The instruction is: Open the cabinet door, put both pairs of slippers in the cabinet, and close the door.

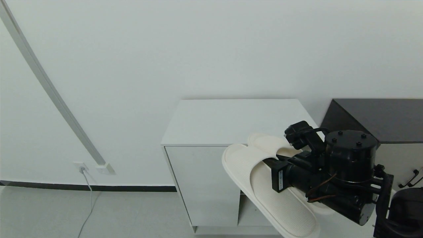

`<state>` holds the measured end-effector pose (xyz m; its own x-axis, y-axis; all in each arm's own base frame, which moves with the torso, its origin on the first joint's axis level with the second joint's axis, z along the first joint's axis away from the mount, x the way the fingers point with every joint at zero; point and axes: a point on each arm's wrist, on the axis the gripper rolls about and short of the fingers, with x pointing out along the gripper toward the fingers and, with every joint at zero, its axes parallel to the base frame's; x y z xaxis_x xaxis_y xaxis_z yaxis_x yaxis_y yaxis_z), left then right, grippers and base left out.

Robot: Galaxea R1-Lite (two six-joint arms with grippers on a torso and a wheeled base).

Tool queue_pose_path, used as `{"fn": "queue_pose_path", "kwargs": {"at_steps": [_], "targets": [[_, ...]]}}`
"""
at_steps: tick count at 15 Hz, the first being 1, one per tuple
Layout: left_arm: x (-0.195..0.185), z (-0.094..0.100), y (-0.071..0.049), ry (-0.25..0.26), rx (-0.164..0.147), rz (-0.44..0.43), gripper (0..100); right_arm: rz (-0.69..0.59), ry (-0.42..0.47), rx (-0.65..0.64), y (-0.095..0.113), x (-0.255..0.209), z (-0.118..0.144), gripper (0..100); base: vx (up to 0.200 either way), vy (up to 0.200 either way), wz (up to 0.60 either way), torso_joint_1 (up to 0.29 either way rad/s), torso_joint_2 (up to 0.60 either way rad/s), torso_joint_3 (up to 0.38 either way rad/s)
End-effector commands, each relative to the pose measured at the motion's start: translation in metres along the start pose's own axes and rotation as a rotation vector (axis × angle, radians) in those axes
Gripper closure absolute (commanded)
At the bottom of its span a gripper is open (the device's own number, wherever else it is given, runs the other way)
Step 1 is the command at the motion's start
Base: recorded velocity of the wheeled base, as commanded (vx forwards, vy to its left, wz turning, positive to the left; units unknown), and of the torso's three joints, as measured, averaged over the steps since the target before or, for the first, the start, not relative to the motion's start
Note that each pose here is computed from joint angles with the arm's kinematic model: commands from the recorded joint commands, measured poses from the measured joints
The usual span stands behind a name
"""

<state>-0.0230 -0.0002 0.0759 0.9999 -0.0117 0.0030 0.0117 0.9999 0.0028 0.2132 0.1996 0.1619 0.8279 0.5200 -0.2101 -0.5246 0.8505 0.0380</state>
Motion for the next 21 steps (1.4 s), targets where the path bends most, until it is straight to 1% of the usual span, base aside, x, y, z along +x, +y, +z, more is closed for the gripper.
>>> {"fn": "queue_pose_path", "kwargs": {"at_steps": [1,6,17,21], "targets": [[0.0,0.0,0.0,0.001,0.0,-0.001,100,0.0,0.003,-0.001,0.0,0.0,-0.001,100,0.0,-0.2,0.0,-0.002,0.0,-0.002],[0.0,0.0,0.0,0.001,0.0,-0.001,100,0.0,0.005,-0.001,0.0,0.0,-0.001,100,0.0,-0.2,0.0,0.005,0.0,0.0],[0.0,0.0,0.0,0.001,0.0,-0.001,100,0.004,0.018,-0.005,0.0,-0.001,-0.006,100,0.0,0.0,0.0,0.0,0.0,0.0],[0.0,0.0,0.0,0.001,0.0,-0.001,100,0.012,0.035,-0.042,0.0,-0.003,-0.012,100,0.0,0.0,0.0,0.0,0.0,0.0]]}}
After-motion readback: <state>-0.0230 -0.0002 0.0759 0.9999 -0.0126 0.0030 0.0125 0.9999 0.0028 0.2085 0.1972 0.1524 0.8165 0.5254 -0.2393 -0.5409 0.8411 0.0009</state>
